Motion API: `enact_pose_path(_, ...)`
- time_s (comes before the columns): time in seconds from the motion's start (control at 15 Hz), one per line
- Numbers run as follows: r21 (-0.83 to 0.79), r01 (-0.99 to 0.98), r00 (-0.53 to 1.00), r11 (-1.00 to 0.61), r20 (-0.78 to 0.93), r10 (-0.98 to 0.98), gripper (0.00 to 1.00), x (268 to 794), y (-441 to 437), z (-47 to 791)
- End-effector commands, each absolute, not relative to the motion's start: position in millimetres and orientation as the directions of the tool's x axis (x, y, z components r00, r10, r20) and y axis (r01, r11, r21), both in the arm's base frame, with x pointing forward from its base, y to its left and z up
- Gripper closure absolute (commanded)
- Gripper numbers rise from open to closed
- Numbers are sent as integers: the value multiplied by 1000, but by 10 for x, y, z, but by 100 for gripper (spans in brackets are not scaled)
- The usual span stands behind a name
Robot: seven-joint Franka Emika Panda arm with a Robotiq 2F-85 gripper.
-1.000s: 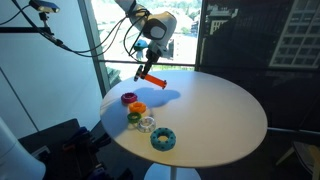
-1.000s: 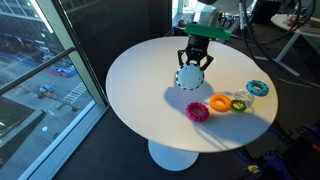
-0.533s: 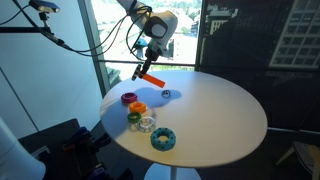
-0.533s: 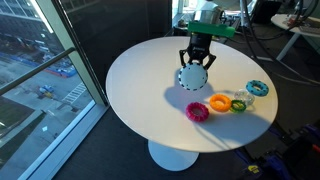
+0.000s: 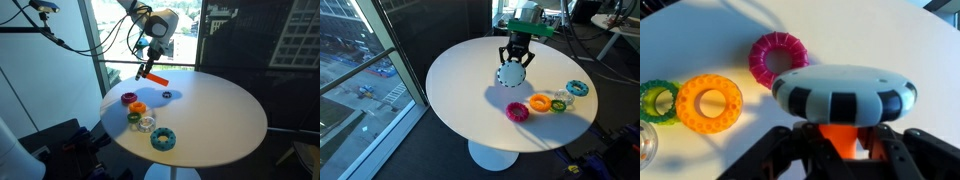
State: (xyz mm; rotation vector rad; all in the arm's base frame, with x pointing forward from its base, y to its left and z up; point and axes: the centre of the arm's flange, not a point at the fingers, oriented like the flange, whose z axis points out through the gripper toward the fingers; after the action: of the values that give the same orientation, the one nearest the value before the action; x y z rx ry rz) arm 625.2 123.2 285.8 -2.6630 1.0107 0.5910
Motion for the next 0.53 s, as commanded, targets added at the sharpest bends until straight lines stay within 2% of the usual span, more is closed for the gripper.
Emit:
enact_pose_path(0.0,-83,-674,706,-734,-363,-608,85,6242,1193,2963)
enact_pose_path(0.47,-111,-673,736,-731,-204,-646,85,6328,1145,2964)
